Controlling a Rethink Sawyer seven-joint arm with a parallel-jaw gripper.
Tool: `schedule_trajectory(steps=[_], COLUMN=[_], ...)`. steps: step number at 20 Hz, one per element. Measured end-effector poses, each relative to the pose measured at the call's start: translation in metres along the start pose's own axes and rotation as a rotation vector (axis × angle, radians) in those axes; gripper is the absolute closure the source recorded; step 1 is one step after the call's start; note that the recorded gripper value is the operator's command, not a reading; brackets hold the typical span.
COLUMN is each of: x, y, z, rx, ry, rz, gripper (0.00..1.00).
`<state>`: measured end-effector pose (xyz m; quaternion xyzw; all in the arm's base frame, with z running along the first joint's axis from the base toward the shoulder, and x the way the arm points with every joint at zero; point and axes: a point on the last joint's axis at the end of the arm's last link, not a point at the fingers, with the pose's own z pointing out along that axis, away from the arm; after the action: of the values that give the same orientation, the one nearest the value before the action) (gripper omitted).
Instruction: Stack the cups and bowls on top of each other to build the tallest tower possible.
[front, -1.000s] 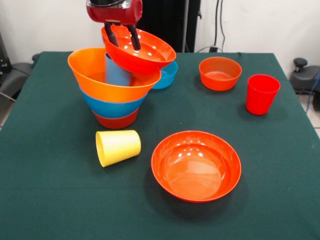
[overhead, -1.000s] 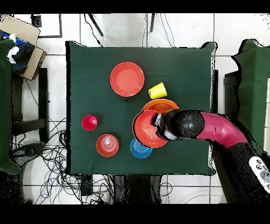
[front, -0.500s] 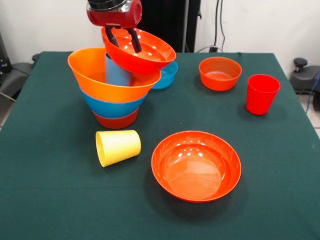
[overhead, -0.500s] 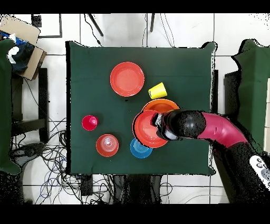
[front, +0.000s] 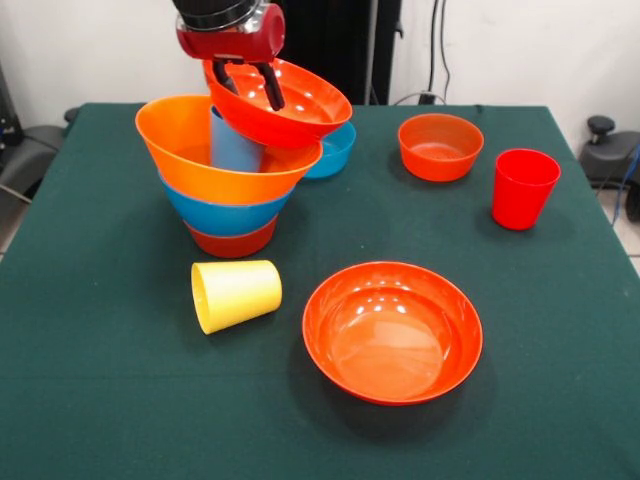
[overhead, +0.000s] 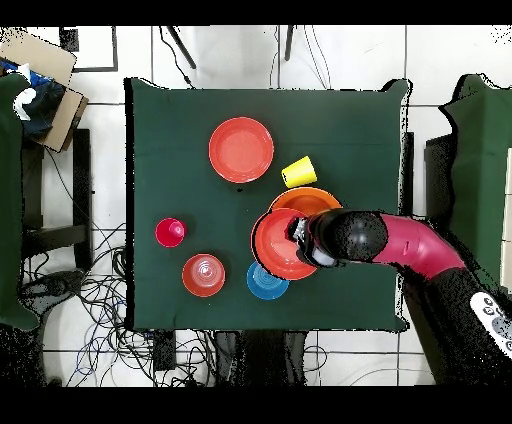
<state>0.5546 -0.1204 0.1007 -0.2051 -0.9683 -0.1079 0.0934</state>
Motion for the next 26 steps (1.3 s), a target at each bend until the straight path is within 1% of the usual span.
schedule_trajectory(steps=[4,8,11,18,24,26], x=[-0.001,-0.004,-0.005,-0.007,-0.009,-0.009], y=[-0.002,-0.006,-0.013,-0.022,-0.021,-0.02], z=[-0.002,-0.009,-0.023,-0.045,-0.054,-0.054], rx=[0.001,0.002,0.01,0.027,0.03,0.028], ry=[-0.005,-0.021,-0.047,-0.088,-0.107,-0.107], rz=[-0.002,0.001,0.007,0.015,0.009,0.006], gripper=[0.0,0.0,0.0,0.0,0.0,0.0])
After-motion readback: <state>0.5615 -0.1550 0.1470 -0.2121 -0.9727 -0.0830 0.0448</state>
